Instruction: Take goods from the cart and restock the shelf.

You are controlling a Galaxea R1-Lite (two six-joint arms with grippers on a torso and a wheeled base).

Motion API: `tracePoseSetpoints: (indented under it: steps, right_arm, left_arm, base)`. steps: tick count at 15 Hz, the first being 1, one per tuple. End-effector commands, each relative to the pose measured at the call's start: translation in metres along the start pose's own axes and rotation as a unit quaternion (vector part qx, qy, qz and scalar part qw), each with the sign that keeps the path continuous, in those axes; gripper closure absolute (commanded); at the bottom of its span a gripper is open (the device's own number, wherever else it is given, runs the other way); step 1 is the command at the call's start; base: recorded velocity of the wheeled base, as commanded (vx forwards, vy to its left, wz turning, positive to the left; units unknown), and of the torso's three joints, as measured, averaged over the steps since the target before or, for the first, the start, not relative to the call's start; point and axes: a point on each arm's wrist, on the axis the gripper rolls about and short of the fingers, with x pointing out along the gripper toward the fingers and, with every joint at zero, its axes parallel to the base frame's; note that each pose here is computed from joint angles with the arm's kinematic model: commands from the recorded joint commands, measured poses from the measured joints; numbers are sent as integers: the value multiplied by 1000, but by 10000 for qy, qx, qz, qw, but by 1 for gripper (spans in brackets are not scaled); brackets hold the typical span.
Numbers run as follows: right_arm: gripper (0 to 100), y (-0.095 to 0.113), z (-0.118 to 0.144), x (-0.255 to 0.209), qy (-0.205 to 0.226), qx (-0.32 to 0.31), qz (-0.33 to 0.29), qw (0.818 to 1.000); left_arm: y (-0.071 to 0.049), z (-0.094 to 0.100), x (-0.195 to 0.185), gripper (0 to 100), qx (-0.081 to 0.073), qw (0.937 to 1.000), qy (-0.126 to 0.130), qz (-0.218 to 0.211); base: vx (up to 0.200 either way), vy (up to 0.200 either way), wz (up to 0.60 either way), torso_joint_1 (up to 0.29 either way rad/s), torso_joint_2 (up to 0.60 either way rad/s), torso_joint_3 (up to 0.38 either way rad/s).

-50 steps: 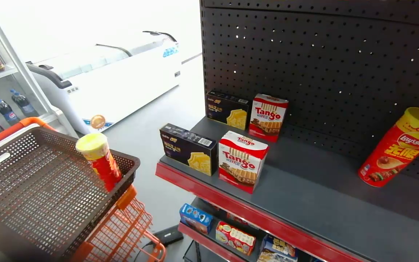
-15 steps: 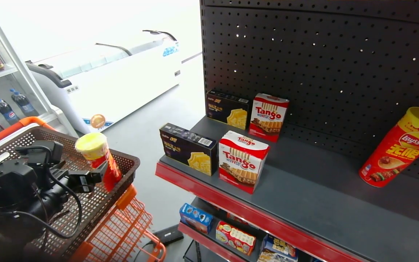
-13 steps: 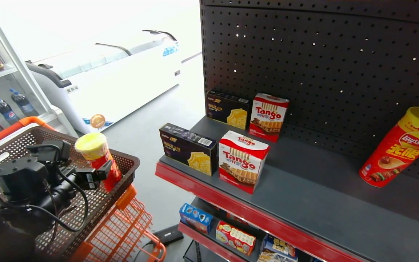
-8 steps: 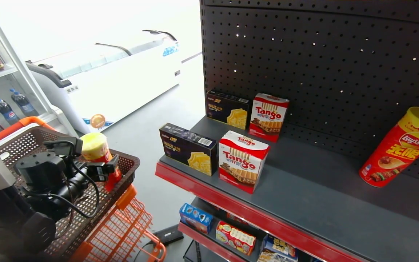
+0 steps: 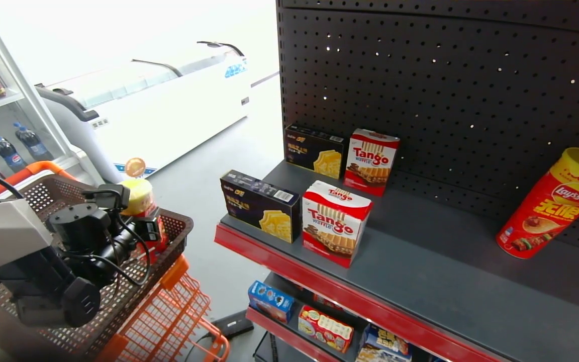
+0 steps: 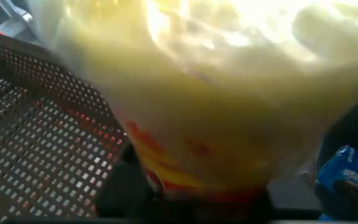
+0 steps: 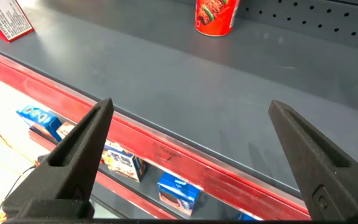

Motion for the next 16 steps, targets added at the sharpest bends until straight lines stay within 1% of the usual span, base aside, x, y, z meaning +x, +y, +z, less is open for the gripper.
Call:
tracePoseSetpoints:
  steps: [1, 2, 4, 5, 6, 7, 9, 10, 11, 13, 14, 15, 16]
  right_arm:
    - [0, 0, 0, 0, 5, -1, 1, 10000]
    - [0, 0, 0, 0, 5, -1, 1, 10000]
    - [0, 0, 0, 0, 5, -1, 1, 10000]
    - [0, 0, 0, 0, 5, -1, 1, 10000]
    - [0, 0, 0, 0, 5, -1, 1, 10000]
    - [0, 0, 0, 0, 5, -1, 1, 10000]
    - [0, 0, 0, 0, 5, -1, 1, 10000]
    - [0, 0, 0, 0, 5, -1, 1, 10000]
    - [0, 0, 0, 0, 5, -1, 1, 10000]
    - [0, 0, 0, 0, 5, -1, 1, 10000]
    - [0, 0, 0, 0, 5, -1, 1, 10000]
    - [0, 0, 0, 0, 5, -1, 1, 10000]
    - [0, 0, 0, 0, 5, -1, 1, 10000]
  left_arm:
    - [0, 1, 3, 100, 17, 10000, -46, 8]
    - [-1, 3, 2, 100, 48, 10000, -63, -14]
    - [-2, 24, -4, 100, 61, 9994, -349, -28]
    - [-1, 38, -8, 100, 110, 9989, -457, -25]
    - [0, 46, -12, 100, 131, 9986, -510, -19]
    - [2, 69, -20, 100, 140, 9981, -601, -87]
    - [5, 96, -33, 100, 148, 9969, -730, -236]
    - [5, 111, -46, 100, 157, 9963, -759, -379]
    - [5, 121, -53, 100, 154, 9955, -819, -451]
    - [0, 141, -63, 100, 152, 9920, -1121, -568]
    - [-5, 153, -71, 100, 143, 9895, -1274, -660]
    - [-16, 160, -81, 100, 129, 9887, -1223, -857]
    - [-16, 160, -81, 100, 129, 9887, -1223, -857]
  base:
    - [0, 0, 0, 0, 0, 0]
    - [0, 0, 0, 0, 0, 0]
    - [0, 0, 0, 0, 0, 0]
    - [0, 0, 0, 0, 0, 0]
    - [0, 0, 0, 0, 0, 0]
    - [0, 0, 0, 0, 0, 0]
    - [0, 0, 0, 0, 0, 0]
    - [0, 0, 0, 0, 0, 0]
    - [0, 0, 0, 0, 0, 0]
    - [0, 0, 0, 0, 0, 0]
    - [0, 0, 0, 0, 0, 0]
    - [0, 0, 0, 0, 0, 0]
    - [0, 0, 0, 0, 0, 0]
